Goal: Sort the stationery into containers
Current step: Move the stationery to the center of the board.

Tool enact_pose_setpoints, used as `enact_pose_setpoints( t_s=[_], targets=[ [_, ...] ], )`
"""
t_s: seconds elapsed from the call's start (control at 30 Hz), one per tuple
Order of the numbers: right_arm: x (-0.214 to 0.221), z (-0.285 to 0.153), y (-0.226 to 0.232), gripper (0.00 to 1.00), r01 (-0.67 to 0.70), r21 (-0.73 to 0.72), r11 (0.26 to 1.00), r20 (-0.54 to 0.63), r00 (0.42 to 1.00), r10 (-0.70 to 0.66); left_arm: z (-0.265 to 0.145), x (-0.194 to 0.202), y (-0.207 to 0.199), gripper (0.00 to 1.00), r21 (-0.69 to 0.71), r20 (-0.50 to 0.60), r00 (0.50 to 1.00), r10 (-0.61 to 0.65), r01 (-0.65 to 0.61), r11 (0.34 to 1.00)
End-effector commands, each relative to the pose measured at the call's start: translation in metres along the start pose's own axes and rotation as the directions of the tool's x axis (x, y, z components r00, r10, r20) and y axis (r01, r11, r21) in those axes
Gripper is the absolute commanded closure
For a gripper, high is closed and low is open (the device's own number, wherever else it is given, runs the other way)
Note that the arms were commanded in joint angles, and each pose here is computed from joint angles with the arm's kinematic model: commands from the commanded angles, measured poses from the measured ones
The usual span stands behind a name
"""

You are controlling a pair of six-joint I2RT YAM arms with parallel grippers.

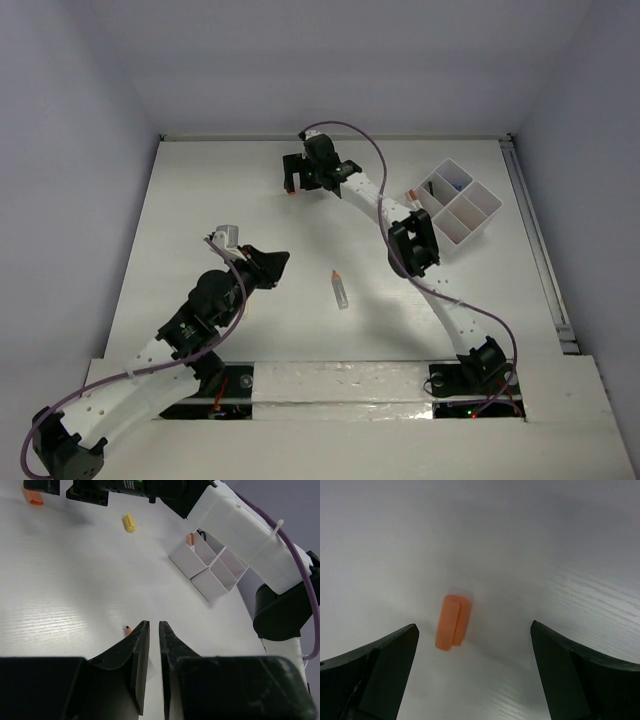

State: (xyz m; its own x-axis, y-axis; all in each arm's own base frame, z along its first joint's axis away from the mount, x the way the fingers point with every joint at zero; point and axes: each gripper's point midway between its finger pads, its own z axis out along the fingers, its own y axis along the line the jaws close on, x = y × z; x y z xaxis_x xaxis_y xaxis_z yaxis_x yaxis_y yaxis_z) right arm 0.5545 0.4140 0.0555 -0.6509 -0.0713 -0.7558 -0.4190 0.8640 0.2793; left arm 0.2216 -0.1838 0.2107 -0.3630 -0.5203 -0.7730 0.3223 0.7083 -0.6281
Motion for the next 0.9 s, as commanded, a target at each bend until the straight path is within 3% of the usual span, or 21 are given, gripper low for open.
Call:
enact_pose_setpoints(
  t_s=[0.0, 0.13, 0.2, 0.23, 0.33, 0.4, 0.43, 0.57, 0.77, 0.87],
  targets=[
    [-0.021, -0.002, 0.024, 0.00, 0.070, 0.019, 0.997, 0.088, 0.994, -0.071, -0.003, -0.020, -0.012, 0.89, 0.025, 0.050, 0.998, -0.025, 0.024, 0.999],
    [-0.021, -0.002, 0.030, 0.03, 0.110, 0.059, 0.992, 0.103, 0.988, -0.116, -0.003, -0.019, -0.011, 0.89, 0.014, 0.044, 0.999, -0.026, 0.026, 1.000],
    [-0.017, -0.003, 0.033, 0.11, 0.118, 0.068, 0.991, 0.094, 0.988, -0.124, -0.005, -0.020, -0.011, 0.89, 0.018, 0.050, 0.998, -0.037, 0.037, 0.999],
    [-0.016, -0.004, 0.032, 0.26, 0.115, 0.072, 0.991, 0.089, 0.989, -0.121, -0.005, -0.020, -0.010, 0.89, 0.017, 0.054, 0.998, -0.041, 0.040, 0.999],
    [-0.024, -0.009, 0.037, 0.35, 0.117, 0.057, 0.991, 0.112, 0.986, -0.123, -0.005, -0.023, -0.006, 0.87, -0.011, 0.061, 0.997, -0.036, 0.036, 0.999],
    [-0.010, -0.006, 0.033, 0.35, 0.120, 0.053, 0.991, 0.091, 0.988, -0.124, 0.000, -0.027, -0.003, 0.85, -0.061, 0.055, 0.999, 0.000, 0.003, 0.998],
    [-0.033, -0.018, 0.041, 0.34, 0.115, 0.043, 0.992, 0.152, 0.981, -0.120, 0.003, -0.029, -0.003, 0.84, -0.074, 0.053, 0.998, 0.014, -0.010, 0.997],
    [-0.066, -0.045, 0.045, 0.30, 0.083, -0.019, 0.996, 0.209, 0.975, -0.077, 0.022, -0.042, -0.011, 0.82, -0.106, 0.061, 0.996, 0.062, -0.056, 0.993],
    [-0.119, -0.104, 0.055, 0.21, 0.087, -0.136, 0.987, 0.295, 0.955, -0.043, 0.053, -0.057, -0.016, 0.68, -0.153, 0.068, 0.994, 0.090, -0.078, 0.985],
    [-0.114, -0.119, 0.044, 0.21, 0.068, -0.141, 0.988, 0.288, 0.957, -0.025, 0.065, -0.076, 0.001, 0.62, -0.207, 0.128, 0.989, 0.072, -0.044, 0.977]
  ],
)
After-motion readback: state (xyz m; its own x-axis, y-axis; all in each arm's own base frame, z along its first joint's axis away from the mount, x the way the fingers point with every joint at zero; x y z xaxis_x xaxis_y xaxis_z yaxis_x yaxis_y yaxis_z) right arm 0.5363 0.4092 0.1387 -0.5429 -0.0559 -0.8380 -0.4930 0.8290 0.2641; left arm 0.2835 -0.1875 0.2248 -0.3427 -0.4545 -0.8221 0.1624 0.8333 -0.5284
